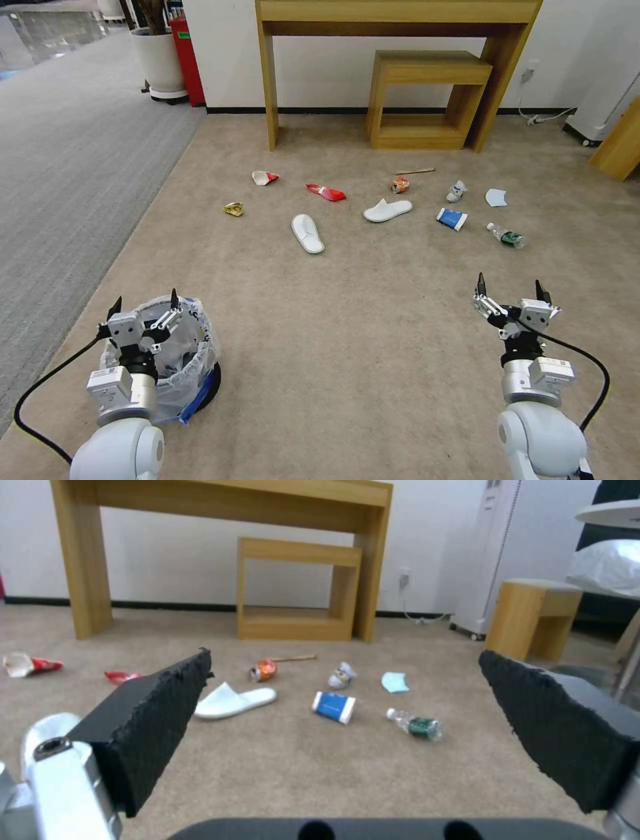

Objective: Pick up the trash bin and place the garbage on the floor into it.

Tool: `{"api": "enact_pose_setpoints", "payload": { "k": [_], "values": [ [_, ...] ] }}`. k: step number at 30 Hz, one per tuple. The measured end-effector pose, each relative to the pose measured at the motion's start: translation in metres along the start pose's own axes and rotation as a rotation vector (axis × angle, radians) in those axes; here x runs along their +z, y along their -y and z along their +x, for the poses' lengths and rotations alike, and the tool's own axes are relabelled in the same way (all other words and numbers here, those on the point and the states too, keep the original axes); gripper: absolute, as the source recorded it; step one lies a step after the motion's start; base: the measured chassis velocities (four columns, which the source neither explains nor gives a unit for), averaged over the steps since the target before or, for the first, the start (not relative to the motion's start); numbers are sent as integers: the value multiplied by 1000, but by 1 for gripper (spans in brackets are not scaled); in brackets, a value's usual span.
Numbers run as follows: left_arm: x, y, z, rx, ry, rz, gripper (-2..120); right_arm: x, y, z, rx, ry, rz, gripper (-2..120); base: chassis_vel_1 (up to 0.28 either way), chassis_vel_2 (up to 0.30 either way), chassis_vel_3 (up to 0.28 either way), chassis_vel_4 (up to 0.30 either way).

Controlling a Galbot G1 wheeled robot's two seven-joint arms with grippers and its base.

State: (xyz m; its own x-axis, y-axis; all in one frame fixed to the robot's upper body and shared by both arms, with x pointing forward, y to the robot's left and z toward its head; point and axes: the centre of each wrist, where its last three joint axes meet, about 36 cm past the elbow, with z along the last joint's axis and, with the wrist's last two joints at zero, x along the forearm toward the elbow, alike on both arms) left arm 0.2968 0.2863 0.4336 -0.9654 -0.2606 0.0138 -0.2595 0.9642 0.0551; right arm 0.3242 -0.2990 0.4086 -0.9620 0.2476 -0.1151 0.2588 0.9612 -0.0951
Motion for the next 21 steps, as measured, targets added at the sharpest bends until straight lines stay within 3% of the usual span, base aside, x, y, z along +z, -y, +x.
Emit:
{"api": "enact_pose_setpoints", "payload": {
  "k": [21],
  "values": [
    [0, 1, 3, -2, 5, -6, 100, 0, 0, 1, 3, -1, 2, 100, 0, 0, 0, 0]
  ]
}}
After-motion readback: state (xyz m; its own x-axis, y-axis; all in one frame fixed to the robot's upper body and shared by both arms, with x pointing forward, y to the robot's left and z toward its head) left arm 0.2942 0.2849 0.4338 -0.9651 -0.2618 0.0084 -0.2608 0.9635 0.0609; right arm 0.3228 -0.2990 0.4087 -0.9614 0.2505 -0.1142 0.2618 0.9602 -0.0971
